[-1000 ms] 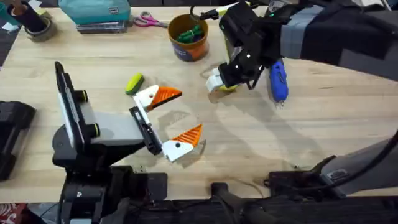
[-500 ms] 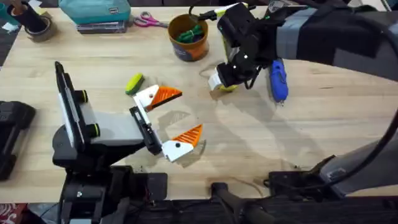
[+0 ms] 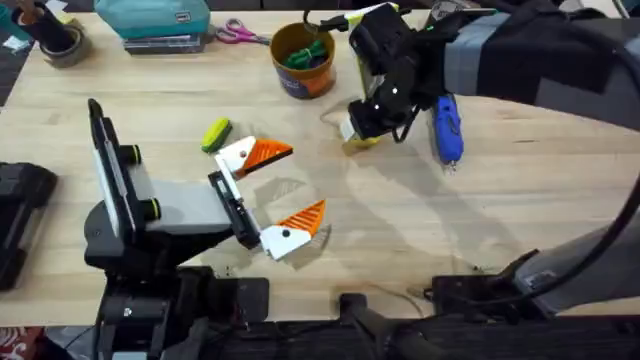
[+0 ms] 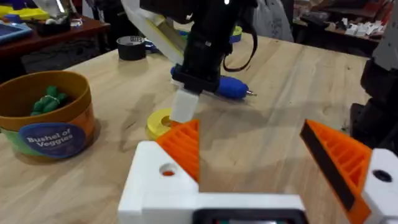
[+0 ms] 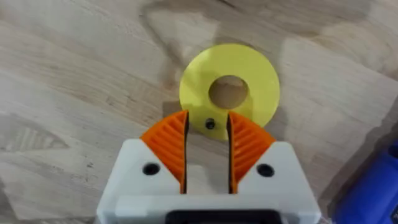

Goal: Pick up the gripper from the table and insert it into the empty holder that is missing its gripper. Then pick up a screw, insert it into the mounting hole, and use the screwdriver to tighten it. Finally, clean up the table by picking up the vegetable and placing it into the bucket.

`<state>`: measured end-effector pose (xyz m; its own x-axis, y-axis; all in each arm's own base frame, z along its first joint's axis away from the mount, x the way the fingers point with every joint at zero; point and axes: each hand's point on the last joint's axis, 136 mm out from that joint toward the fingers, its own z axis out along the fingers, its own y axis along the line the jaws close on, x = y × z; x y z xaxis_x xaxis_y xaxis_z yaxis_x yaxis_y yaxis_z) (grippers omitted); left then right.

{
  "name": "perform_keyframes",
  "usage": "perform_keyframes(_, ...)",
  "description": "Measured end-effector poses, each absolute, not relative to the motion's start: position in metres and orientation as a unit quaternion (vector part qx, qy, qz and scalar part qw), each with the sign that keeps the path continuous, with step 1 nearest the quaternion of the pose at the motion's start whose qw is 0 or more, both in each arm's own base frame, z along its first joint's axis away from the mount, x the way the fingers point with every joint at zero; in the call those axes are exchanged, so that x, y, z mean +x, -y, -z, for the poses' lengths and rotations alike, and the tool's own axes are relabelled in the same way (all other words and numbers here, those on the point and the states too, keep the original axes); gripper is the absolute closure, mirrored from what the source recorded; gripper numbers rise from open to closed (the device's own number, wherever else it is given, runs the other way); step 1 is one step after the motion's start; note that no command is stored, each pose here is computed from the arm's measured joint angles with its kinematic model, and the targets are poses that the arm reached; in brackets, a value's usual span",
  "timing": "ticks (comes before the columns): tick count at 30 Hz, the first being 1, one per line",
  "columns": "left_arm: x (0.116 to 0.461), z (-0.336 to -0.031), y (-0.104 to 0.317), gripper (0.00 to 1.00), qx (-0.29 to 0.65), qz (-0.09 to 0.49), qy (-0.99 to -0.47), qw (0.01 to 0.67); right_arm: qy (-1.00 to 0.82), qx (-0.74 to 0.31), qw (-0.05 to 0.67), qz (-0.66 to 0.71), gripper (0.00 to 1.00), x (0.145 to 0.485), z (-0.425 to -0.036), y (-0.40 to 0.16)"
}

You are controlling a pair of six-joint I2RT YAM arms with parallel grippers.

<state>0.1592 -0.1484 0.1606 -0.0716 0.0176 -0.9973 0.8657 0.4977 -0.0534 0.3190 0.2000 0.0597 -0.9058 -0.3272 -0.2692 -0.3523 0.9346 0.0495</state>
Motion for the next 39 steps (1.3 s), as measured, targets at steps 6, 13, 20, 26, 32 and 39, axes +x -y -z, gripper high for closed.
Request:
perform_keyframes(6,0.1592,-0.1606,0.1484,0.015,0.347,0.362,-0.636,0.586,-0.974,-0.179,0.132,-0.05,0.678,0.319,-0.0601,-0.2026)
perform_keyframes(13,0.1592,-0.1606,0.1485,0.015,0.347,0.362,-0.636,0.586,-0.974,-0.181,0.129,-0.049,0.695,0.3188,-0.0567,-0.2037)
perform_keyframes(20,0.1592,-0.1606,0.1484,0.015,0.347,0.362,-0.636,0.586,-0.974,-0.182,0.128,-0.048,0.729,0.3188,-0.056,-0.2037)
perform_keyframes(26,0.1592,-0.1606,0.1484,0.015,0.347,0.362,-0.636,0.586,-0.974,-0.182,0.128,-0.048,0.808,0.3188,-0.056,-0.2037)
perform_keyframes(32,0.1592,-0.1606,0.1484,0.015,0.347,0.362,-0.636,0.586,-0.974,-0.182,0.129,-0.048,0.92,0.3188,-0.056,-0.2036)
perform_keyframes(39,0.1592,-0.1606,0.1485,0.015,0.347,0.362,-0.636,0.586,-0.974,-0.18,0.133,-0.034,0.996,0.3209,-0.0559,-0.1988)
